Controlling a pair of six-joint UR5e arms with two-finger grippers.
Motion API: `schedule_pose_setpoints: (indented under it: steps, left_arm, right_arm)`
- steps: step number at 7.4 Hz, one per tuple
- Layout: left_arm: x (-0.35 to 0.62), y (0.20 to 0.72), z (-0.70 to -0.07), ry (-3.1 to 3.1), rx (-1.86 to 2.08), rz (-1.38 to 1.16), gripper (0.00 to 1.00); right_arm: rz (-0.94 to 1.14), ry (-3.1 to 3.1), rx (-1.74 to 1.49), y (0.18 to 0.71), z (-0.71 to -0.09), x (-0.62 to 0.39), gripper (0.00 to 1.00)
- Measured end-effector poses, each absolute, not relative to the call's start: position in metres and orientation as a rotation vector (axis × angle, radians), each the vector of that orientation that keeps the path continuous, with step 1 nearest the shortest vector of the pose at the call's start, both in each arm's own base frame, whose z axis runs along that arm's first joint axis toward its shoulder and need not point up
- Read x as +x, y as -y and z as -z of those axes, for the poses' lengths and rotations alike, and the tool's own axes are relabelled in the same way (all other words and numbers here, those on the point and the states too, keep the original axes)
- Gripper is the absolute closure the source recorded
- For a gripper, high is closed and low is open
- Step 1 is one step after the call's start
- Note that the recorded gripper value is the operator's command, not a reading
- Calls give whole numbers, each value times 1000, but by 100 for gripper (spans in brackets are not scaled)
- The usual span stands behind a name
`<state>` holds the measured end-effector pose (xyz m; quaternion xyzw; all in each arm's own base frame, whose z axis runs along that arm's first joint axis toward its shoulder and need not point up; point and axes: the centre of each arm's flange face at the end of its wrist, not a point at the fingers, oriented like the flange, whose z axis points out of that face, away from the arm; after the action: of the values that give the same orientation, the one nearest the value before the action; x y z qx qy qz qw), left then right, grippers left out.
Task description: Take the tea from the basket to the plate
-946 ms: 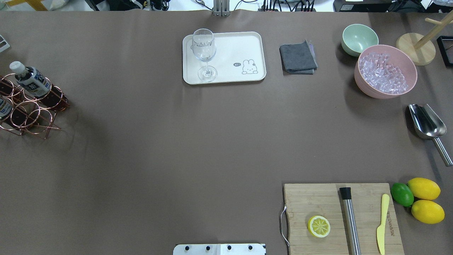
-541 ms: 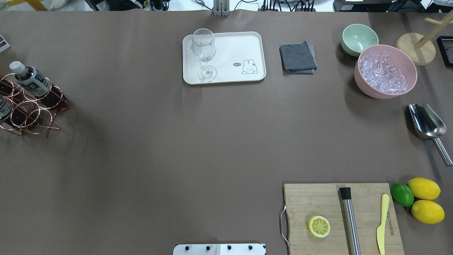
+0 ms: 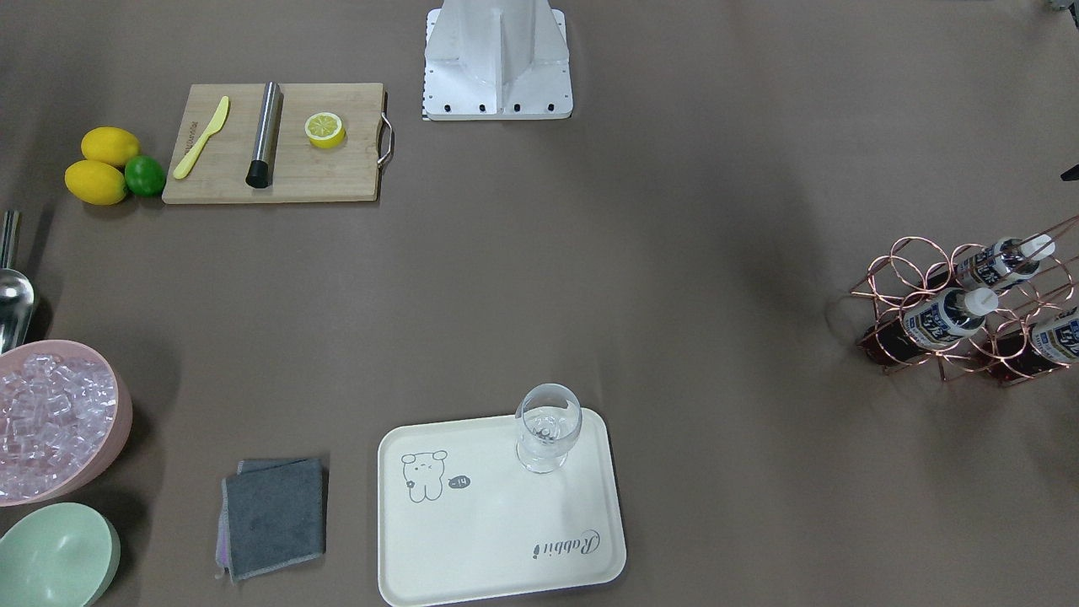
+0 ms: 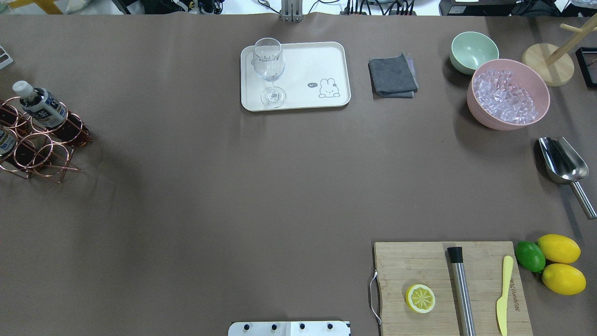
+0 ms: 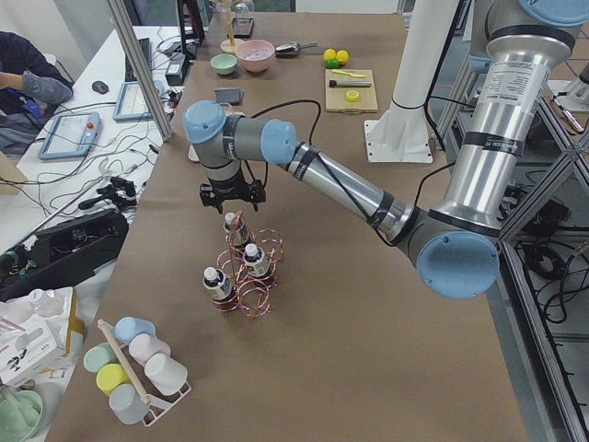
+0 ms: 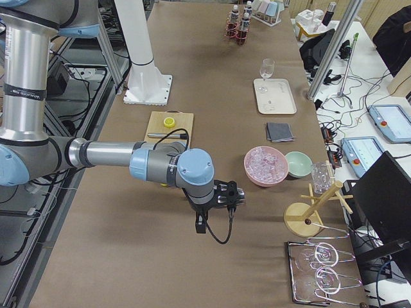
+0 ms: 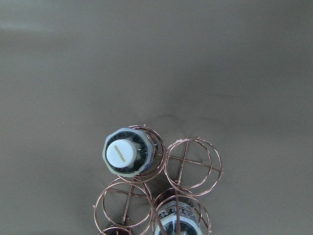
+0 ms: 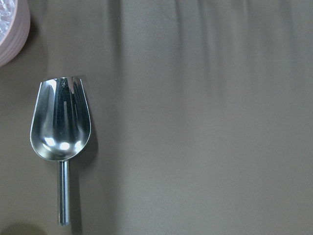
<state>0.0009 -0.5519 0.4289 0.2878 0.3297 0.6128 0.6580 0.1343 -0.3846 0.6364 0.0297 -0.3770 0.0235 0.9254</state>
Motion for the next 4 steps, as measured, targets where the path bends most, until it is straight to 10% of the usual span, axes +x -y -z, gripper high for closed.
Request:
schedule_pose_setpoints:
  steps: [4]
  left_arm:
    - [5, 532, -448, -750, 623, -1397, 4]
  right_arm:
    - [-48, 773, 62, 385, -636, 134, 0]
